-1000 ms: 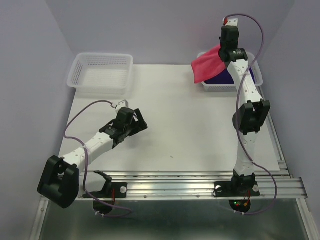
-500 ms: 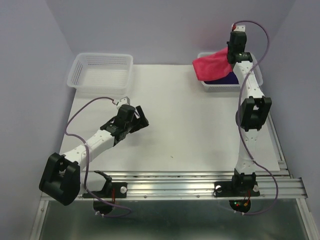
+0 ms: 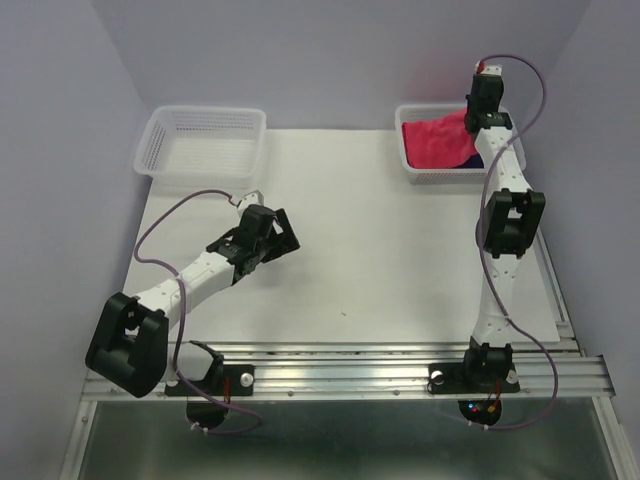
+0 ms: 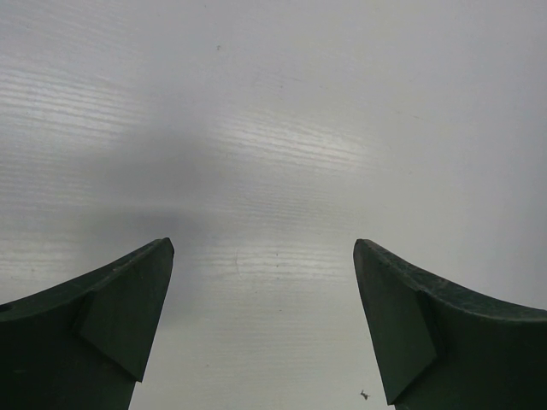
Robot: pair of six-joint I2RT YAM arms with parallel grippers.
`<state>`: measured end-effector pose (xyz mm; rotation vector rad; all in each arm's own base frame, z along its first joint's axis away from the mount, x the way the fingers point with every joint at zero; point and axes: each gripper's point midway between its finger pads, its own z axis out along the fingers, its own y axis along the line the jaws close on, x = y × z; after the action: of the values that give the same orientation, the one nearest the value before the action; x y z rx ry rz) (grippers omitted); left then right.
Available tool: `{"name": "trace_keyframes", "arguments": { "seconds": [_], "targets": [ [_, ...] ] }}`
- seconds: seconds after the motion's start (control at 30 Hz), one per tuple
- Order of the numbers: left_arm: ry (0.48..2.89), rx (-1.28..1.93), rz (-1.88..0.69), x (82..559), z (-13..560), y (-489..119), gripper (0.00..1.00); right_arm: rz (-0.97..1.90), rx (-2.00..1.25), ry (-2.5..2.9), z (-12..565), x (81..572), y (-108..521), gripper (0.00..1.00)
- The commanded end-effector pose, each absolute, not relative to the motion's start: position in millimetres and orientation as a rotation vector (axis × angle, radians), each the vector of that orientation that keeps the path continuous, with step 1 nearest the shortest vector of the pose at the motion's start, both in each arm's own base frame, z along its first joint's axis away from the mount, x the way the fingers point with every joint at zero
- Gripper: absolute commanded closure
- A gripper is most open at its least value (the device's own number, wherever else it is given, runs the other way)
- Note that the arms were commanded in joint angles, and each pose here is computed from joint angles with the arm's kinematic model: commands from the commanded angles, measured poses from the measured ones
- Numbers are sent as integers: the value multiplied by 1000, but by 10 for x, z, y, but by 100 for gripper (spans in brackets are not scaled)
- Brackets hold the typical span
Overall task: Fold and stack the towels
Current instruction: Neatly place the folded towel into the bin
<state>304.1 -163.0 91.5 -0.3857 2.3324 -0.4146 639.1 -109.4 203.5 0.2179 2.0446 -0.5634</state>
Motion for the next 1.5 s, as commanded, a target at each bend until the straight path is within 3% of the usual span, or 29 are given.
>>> {"name": "trace_keyframes", "arguments": {
  "seconds": [0.0, 0.27, 0.37, 0.4, 0.57, 0.6, 0.67, 0.77, 1.07, 1.1, 1.13, 1.17, 1.2, 1.23, 1.33, 1.37, 1.4, 1.47],
  "targets": [
    [2264, -384, -436, 3227, 1142, -1668, 1, -569, 248, 1942, 2298, 6499, -1201, 99],
    [2274, -375, -437, 3228, 1122, -1682, 1, -584, 245, 1974, 2071, 6534, -1290, 94],
    [2275, -373, -438, 3227, 1122, -1684, 1, -600, 252, 1964, 2056, 6544, -1348, 87],
    [2272, -373, -440, 3229, 1130, -1685, 1, -617, 261, 1953, 2057, 6549, -1376, 75],
    [2272, -368, -444, 3221, 1134, -1692, 1, -642, 287, 1961, 2029, 6508, -1414, 55],
    [2268, -367, -445, 3226, 1150, -1689, 1, -649, 303, 1956, 2048, 6490, -1428, 37],
    [2260, -361, -454, 3221, 1187, -1697, 1, -647, 328, 1949, 2110, 6437, -1433, 30],
    [2241, -360, -465, 3215, 1253, -1687, 1, -578, 355, 1932, 2300, 6361, -1356, 0],
    [2111, -358, -507, 3124, 1653, -1582, 1, -325, 479, 1957, 2604, 5882, -1035, 0],
    [2095, -362, -507, 3105, 1696, -1556, 1, -281, 496, 1910, 2890, 5728, -979, 0],
    [2058, -377, -509, 3068, 1788, -1498, 1, -213, 517, 1968, 2551, 5629, -869, 0],
    [2034, -391, -513, 3051, 1847, -1463, 1, -152, 512, 1961, 2573, 5537, -759, 0],
    [2024, -410, -502, 3022, 1848, -1413, 1, -50, 499, 1886, 2868, 5427, -603, 0],
    [1988, -413, -517, 2978, 1966, -1377, 1, -46, 522, 1952, 2528, 5225, -537, 0],
    [1958, -450, -494, 2891, 2023, -1252, 1, -3, 570, 1903, 2665, 4786, -330, 0],
    [1930, -482, -507, 2845, 2088, -1204, 1, -15, 596, 1975, 2275, 4561, -303, 0],
    [1936, -514, -460, 2804, 2026, -1104, 1, 40, 637, 1902, 2472, 4368, -276, 0],
    [1914, -557, -461, 2733, 2053, -1029, 1, 82, 676, 1894, 2331, 4085, -237, 0]
  ]
}}
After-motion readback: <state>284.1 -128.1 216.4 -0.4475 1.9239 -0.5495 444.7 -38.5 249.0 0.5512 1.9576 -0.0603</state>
